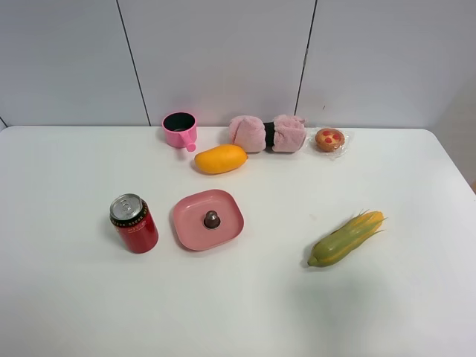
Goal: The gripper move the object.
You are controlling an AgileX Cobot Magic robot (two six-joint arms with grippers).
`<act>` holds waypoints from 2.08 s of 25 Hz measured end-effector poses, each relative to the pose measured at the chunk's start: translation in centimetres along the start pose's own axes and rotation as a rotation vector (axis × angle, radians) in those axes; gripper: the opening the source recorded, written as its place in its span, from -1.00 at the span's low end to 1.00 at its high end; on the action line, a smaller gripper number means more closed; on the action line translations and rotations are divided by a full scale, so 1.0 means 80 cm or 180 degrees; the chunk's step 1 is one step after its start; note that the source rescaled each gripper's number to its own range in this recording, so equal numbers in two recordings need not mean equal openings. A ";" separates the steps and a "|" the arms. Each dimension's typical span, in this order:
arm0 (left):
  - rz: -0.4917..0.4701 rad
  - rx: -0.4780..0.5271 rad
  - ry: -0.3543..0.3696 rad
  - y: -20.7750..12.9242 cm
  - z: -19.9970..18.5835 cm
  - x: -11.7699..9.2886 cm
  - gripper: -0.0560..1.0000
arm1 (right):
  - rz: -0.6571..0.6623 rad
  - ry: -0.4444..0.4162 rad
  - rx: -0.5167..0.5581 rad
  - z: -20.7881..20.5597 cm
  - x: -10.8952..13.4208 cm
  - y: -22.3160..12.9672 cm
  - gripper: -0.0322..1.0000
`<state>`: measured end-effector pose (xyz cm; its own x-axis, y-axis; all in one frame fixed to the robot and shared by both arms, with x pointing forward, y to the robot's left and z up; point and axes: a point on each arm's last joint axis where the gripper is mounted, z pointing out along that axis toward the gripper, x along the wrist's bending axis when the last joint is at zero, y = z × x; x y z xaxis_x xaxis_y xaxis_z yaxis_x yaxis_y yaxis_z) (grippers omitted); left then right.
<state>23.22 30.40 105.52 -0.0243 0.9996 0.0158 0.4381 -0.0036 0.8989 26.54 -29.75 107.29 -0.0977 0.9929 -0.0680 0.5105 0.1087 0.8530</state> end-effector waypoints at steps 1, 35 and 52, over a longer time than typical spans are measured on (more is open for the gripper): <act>0.0000 0.0000 0.0000 0.000 0.000 0.000 1.00 | 0.0012 -0.0002 -0.0028 -0.002 0.001 -0.007 0.97; 0.0000 0.0000 0.0000 0.000 0.000 0.000 1.00 | 0.0400 -0.0221 -0.0212 -0.021 0.004 -0.043 0.97; 0.0000 0.0000 0.0000 0.000 0.000 0.000 1.00 | 0.0400 -0.0221 -0.0212 -0.021 0.004 -0.043 0.97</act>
<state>23.22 30.40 105.52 -0.0243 0.9996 0.0158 0.4381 -0.0036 0.8989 23.34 -29.91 105.22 0.0239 0.9997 0.0076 0.4570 -0.0177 0.8893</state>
